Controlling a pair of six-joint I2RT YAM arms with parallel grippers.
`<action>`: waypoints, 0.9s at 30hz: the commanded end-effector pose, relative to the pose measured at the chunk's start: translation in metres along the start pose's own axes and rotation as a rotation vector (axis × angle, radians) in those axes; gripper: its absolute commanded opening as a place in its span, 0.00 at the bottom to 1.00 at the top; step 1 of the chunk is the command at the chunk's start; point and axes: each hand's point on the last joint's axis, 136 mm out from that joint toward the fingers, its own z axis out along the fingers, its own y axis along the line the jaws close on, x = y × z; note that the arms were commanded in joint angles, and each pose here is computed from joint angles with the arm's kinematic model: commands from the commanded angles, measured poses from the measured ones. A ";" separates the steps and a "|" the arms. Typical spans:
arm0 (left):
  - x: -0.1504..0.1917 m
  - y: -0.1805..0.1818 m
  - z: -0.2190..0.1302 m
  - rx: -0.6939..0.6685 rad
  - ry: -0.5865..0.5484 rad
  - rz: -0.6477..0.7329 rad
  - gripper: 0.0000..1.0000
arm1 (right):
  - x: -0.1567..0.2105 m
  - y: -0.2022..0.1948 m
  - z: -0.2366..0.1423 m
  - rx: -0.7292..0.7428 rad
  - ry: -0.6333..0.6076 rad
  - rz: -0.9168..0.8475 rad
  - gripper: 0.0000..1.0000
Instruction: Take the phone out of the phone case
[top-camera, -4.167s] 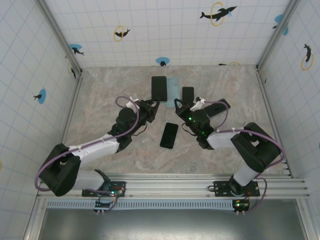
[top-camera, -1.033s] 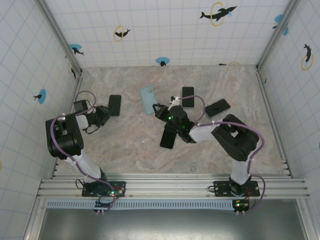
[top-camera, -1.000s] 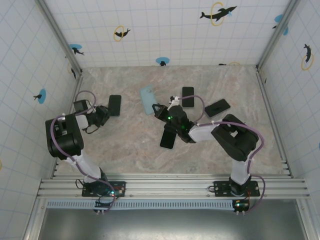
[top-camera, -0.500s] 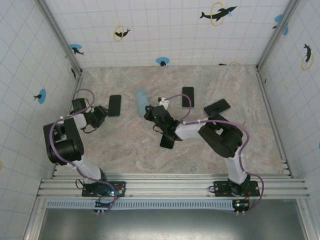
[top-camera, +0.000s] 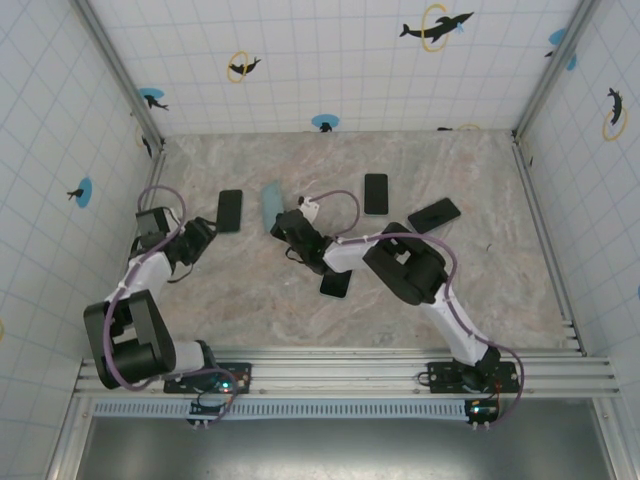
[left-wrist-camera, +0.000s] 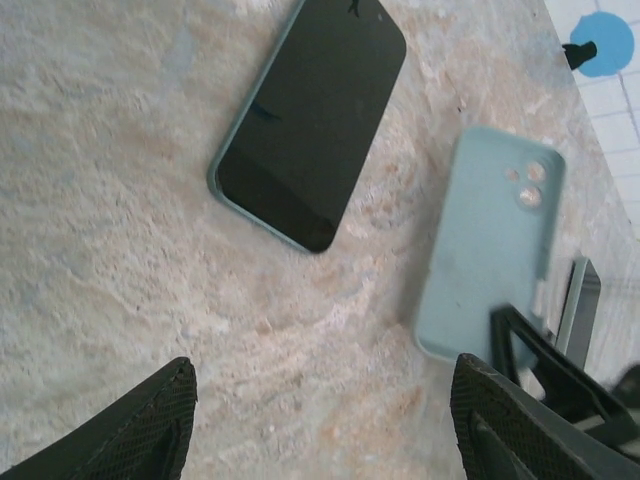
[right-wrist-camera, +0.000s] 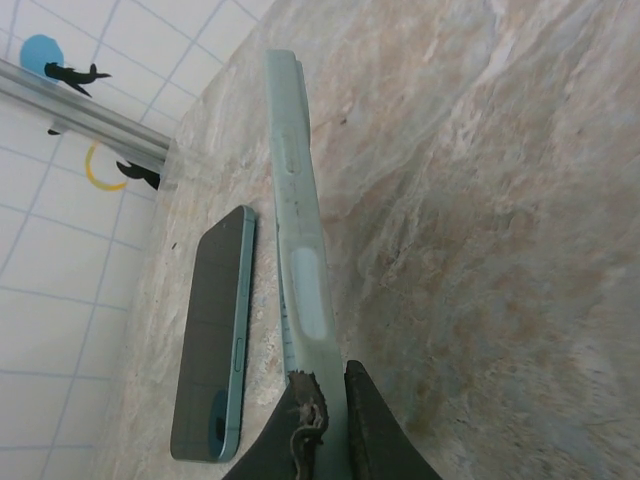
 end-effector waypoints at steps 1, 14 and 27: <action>0.012 -0.002 -0.007 0.019 0.024 -0.011 0.69 | 0.011 0.011 0.012 -0.039 0.011 0.092 0.01; 0.023 -0.001 -0.009 0.030 0.046 -0.014 0.70 | 0.032 0.020 0.034 -0.100 0.057 0.270 0.09; 0.025 -0.003 -0.008 0.049 0.062 -0.015 0.70 | 0.032 0.038 0.037 -0.154 0.055 0.253 0.21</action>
